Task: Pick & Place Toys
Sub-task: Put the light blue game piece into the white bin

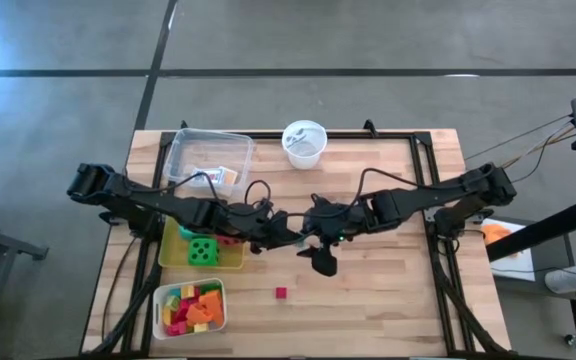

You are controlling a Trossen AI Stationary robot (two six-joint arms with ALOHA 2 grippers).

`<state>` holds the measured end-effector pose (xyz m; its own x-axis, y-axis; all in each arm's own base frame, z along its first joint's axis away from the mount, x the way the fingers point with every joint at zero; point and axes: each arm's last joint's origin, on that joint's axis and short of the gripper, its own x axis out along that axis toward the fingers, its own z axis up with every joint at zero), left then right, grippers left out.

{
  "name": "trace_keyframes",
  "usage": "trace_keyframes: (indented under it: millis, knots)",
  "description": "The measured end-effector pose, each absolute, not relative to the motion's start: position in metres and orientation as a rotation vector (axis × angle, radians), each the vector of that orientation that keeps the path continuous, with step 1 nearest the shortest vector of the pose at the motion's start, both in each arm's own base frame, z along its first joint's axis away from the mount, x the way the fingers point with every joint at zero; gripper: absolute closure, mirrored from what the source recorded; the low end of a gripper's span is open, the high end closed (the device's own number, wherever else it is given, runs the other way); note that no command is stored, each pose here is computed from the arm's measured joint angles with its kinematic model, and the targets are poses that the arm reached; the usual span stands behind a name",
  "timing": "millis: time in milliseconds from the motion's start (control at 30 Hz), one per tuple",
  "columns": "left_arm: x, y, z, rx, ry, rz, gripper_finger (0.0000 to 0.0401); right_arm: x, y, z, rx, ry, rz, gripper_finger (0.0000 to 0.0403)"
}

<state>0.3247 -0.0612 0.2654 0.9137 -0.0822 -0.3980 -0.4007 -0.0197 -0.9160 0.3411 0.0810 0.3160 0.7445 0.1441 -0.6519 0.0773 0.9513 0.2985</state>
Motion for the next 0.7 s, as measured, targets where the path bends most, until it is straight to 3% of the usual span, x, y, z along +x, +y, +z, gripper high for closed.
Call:
trace_keyframes:
  millis: [300,467,700]
  knots:
    - [0.322,-0.063,0.262,-1.438,0.491,0.198,0.0299,0.339,0.081,0.315,0.345,0.761,0.005,0.0061]
    - [0.317,-0.064,0.263,-1.364,0.577,0.144,0.0299,0.335,0.08,0.311,0.382,0.822,-0.036,0.0056]
    - [0.309,-0.077,0.269,-1.274,0.735,-0.1,0.0299,0.328,0.082,0.311,0.383,0.856,-0.044,0.0055]
